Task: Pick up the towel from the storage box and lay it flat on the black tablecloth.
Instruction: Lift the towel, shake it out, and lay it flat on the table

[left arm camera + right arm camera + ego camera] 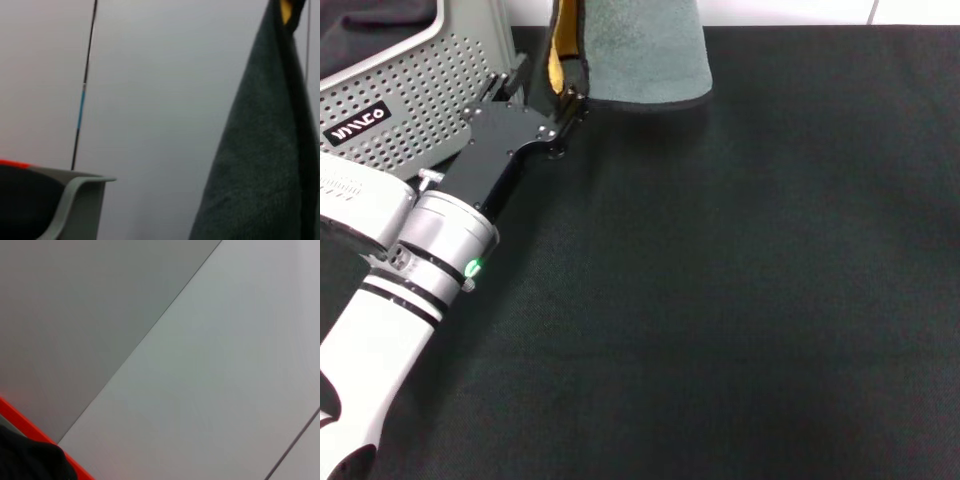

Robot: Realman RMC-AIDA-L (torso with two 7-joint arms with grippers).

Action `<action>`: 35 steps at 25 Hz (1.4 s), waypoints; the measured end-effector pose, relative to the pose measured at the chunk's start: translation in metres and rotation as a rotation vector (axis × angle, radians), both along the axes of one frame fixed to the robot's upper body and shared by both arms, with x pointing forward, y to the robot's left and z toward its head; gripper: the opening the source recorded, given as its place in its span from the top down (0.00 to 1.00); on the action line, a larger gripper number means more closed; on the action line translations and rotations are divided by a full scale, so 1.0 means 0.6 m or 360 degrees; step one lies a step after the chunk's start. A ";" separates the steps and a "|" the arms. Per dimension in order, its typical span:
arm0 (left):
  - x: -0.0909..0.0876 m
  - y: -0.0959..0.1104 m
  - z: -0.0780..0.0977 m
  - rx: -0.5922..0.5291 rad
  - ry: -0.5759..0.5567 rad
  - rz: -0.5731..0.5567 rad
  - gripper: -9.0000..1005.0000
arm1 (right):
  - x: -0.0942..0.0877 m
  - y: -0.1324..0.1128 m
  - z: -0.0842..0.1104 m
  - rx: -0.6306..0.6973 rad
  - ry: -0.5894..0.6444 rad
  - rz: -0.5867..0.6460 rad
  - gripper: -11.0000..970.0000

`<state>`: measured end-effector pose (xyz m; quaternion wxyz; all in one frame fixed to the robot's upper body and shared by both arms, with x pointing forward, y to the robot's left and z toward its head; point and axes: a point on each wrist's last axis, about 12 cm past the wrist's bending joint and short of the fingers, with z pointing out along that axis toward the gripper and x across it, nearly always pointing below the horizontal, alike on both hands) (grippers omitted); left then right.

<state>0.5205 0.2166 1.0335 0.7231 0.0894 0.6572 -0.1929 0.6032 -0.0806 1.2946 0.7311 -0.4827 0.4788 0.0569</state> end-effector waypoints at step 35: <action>-0.034 0.006 0.002 -0.0058 -0.0111 -0.0027 0.33 | 0.002 -0.025 -0.005 0.0000 -0.0026 -0.0097 0.98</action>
